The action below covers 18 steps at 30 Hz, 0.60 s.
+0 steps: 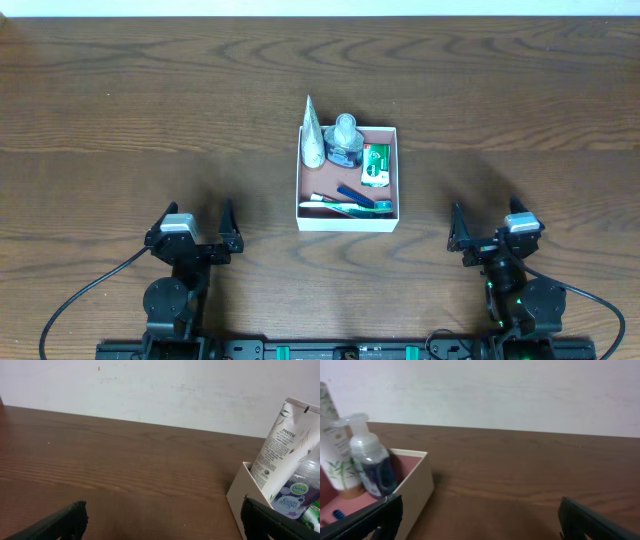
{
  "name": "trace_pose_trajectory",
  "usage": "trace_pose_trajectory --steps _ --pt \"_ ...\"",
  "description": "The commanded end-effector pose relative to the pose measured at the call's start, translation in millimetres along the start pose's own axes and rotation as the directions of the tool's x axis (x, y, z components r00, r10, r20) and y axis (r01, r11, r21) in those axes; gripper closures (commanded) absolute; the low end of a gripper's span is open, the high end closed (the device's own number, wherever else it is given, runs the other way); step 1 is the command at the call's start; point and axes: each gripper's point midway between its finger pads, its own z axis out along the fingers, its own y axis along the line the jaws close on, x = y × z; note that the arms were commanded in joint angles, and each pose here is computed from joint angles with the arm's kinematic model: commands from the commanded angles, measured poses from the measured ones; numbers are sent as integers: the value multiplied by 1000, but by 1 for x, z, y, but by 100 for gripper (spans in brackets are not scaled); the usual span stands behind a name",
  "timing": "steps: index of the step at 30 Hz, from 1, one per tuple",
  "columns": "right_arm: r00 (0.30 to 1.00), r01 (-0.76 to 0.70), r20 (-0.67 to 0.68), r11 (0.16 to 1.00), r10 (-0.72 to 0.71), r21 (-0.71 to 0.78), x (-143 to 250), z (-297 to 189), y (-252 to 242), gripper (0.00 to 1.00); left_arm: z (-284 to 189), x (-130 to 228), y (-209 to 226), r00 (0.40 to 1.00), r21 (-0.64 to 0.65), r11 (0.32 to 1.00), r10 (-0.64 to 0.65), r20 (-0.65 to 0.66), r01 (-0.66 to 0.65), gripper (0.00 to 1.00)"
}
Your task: Pack container
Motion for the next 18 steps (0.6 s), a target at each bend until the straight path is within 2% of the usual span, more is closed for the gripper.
trace_pose_trajectory --steps 1,4,18 --pt "1000 2 -1 998 -2 63 1 -1 -11 1 1 16 9 999 -43 999 14 -46 -16 2" --pt "999 -37 1 995 37 98 2 -1 -17 1 1 16 9 999 -43 999 14 -46 -16 2" --pt "999 -33 1 994 34 104 1 -1 -18 1 1 16 9 999 -43 999 14 -46 -16 2"
